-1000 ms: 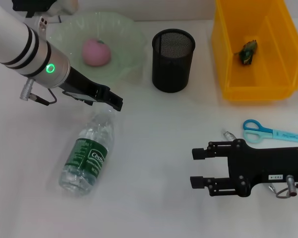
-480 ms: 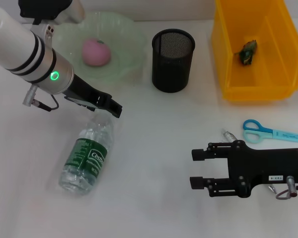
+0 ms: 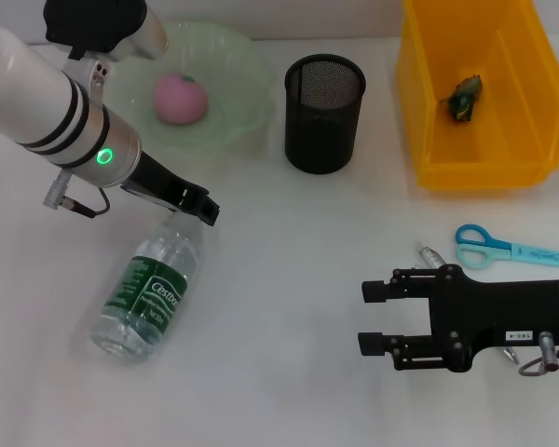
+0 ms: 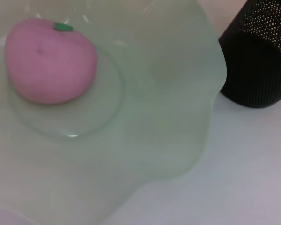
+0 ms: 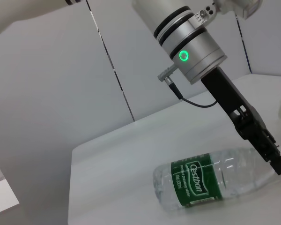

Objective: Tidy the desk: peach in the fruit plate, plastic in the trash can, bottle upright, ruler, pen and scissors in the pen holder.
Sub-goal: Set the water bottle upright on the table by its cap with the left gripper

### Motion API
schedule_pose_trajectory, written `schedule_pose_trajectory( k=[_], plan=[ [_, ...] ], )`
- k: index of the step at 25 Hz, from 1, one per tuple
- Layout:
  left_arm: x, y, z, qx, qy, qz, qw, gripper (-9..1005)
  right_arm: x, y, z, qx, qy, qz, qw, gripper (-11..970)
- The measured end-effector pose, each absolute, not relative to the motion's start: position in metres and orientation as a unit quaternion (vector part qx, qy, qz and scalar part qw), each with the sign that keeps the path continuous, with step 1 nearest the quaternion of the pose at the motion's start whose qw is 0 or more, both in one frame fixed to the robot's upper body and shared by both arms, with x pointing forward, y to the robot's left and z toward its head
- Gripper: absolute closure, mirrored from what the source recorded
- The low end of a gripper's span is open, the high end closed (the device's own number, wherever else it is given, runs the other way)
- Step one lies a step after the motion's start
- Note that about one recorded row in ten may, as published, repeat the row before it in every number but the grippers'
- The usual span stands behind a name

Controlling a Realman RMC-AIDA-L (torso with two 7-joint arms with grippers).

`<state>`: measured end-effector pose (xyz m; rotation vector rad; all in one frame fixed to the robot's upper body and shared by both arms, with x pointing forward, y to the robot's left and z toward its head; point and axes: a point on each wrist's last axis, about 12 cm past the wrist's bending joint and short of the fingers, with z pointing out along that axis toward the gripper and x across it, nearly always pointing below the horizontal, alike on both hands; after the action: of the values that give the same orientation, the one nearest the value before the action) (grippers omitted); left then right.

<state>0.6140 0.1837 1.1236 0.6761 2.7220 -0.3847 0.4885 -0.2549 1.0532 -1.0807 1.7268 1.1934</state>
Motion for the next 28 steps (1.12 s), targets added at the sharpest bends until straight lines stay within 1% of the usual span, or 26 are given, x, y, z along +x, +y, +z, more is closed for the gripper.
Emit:
schedule_pose_trajectory(
  k=[5, 7, 10, 11, 13, 14, 18, 19, 22, 24, 26, 28],
  plan=[
    [0.611, 0.182, 1.127, 0.26, 0.941, -0.148, 0.161, 529, 0.489, -0.255, 1.053, -0.423, 0.677, 0.466, 0.381, 279],
    [0.605, 0.178, 1.136, 0.298, 0.919, -0.187, 0.179, 535, 0.489, -0.255, 1.053, -0.422, 0.678, 0.466, 0.382, 279],
    [0.605, 0.178, 1.136, 0.298, 0.919, -0.187, 0.179, 540, 0.489, -0.255, 1.053, -0.421, 0.678, 0.465, 0.383, 279],
    [0.594, 0.183, 1.149, 0.333, 0.881, -0.241, 0.234, 542, 0.489, -0.255, 1.052, -0.42, 0.679, 0.464, 0.383, 279],
    [0.59, 0.185, 1.151, 0.34, 0.872, -0.249, 0.248, 544, 0.491, -0.256, 1.052, -0.417, 0.683, 0.459, 0.387, 280],
    [0.585, 0.191, 1.153, 0.351, 0.854, -0.265, 0.277, 545, 0.491, -0.257, 1.052, -0.415, 0.685, 0.456, 0.389, 280],
    [0.582, 0.199, 1.153, 0.349, 0.843, -0.281, 0.298, 547, 0.495, -0.258, 1.051, -0.399, 0.692, 0.452, 0.397, 280],
    [0.58, 0.209, 1.156, 0.346, 0.822, -0.306, 0.332, 548, 0.497, -0.258, 1.05, -0.392, 0.695, 0.45, 0.401, 280],
    [0.577, 0.219, 1.161, 0.343, 0.794, -0.333, 0.376, 549, 0.501, -0.255, 1.048, -0.373, 0.702, 0.446, 0.411, 280],
    [0.577, 0.219, 1.161, 0.343, 0.794, -0.333, 0.376, 550, 0.504, -0.255, 1.048, -0.353, 0.703, 0.448, 0.426, 281],
    [0.574, 0.235, 1.159, 0.339, 0.764, -0.347, 0.425, 551, 0.507, -0.258, 1.05, -0.299, 0.699, 0.454, 0.464, 281],
    [0.573, 0.239, 1.156, 0.335, 0.759, -0.353, 0.434, 552, 0.508, -0.259, 1.051, -0.283, 0.697, 0.457, 0.474, 281]
  ],
)
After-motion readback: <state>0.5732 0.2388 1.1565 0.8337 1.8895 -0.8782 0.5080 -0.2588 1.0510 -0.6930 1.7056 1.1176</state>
